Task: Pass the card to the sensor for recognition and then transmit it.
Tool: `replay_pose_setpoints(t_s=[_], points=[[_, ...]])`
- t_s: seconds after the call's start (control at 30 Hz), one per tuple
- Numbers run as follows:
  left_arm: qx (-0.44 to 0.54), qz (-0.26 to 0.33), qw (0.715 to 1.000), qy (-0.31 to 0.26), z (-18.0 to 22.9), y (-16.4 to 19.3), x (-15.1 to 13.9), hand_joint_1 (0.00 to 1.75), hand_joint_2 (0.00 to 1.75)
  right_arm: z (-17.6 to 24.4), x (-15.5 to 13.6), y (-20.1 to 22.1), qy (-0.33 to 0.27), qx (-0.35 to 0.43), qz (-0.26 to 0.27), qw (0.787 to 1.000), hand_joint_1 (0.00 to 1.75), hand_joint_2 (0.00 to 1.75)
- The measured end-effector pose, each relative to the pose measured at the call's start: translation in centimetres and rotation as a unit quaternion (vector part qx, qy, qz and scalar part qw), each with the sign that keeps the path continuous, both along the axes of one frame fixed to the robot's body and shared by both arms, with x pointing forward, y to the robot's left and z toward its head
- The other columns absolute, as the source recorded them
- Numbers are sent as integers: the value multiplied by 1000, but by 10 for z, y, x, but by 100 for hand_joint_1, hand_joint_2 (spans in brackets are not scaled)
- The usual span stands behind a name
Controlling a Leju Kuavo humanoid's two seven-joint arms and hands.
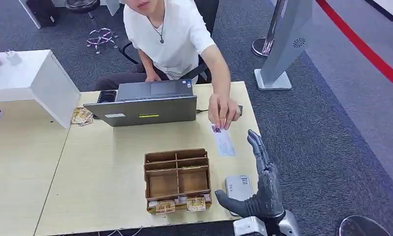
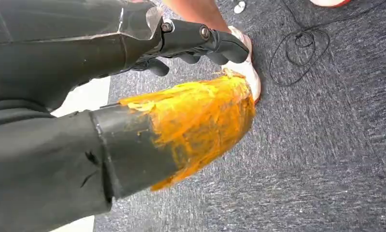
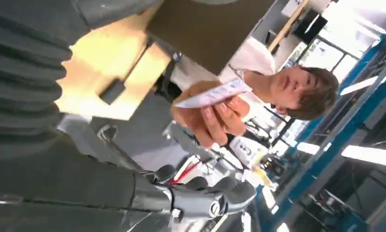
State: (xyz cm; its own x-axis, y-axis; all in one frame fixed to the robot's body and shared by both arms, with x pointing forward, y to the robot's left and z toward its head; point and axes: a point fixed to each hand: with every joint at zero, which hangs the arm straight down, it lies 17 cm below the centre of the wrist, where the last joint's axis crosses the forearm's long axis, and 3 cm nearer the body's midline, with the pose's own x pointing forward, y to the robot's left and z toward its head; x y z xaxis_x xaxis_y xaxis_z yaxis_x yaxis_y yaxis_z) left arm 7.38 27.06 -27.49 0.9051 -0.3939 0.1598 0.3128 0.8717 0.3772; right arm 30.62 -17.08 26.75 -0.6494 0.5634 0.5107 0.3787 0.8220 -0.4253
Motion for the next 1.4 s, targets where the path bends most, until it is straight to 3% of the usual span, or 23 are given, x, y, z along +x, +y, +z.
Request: replay_pose_setpoints(t_s=[0.23, 0.47, 0.7, 1.1, 1.13, 1.17, 1.2, 1.23, 1.4], points=[[1, -9, 1000, 5, -1, 3, -1, 0, 0, 8, -4, 18, -58, -136, -68, 987, 0, 175], [-2, -13, 1000, 7, -1, 1, -2, 0, 0, 17, 5, 17, -91, -239, -152, 955, 0, 175], [-5, -14, 1000, 6, -1, -2, -1, 0, 0, 34, 15, -6, -75, -246, -241, 936, 0, 175], [-11, -13, 1000, 3, -1, -9, 0, 0, 0, 47, 12, -11, -95, -247, -248, 932, 0, 175], [-12, -13, 1000, 2, 0, -10, 0, 0, 0, 47, 12, -11, -95, -247, -248, 932, 136, 175], [-12, -13, 1000, 2, 0, -10, 0, 0, 0, 47, 12, -11, -96, -247, -248, 932, 161, 175], [-13, -13, 1000, 2, 0, -10, 0, 0, 0, 48, 12, -11, -96, -247, -248, 932, 161, 175], [-13, -12, 1000, 2, 0, -11, 0, 0, 0, 48, 12, -11, -96, -247, -248, 932, 175, 175], [-14, -12, 1000, 2, 0, -12, 0, 0, 0, 47, 12, -12, -93, -244, -250, 932, 175, 175]])
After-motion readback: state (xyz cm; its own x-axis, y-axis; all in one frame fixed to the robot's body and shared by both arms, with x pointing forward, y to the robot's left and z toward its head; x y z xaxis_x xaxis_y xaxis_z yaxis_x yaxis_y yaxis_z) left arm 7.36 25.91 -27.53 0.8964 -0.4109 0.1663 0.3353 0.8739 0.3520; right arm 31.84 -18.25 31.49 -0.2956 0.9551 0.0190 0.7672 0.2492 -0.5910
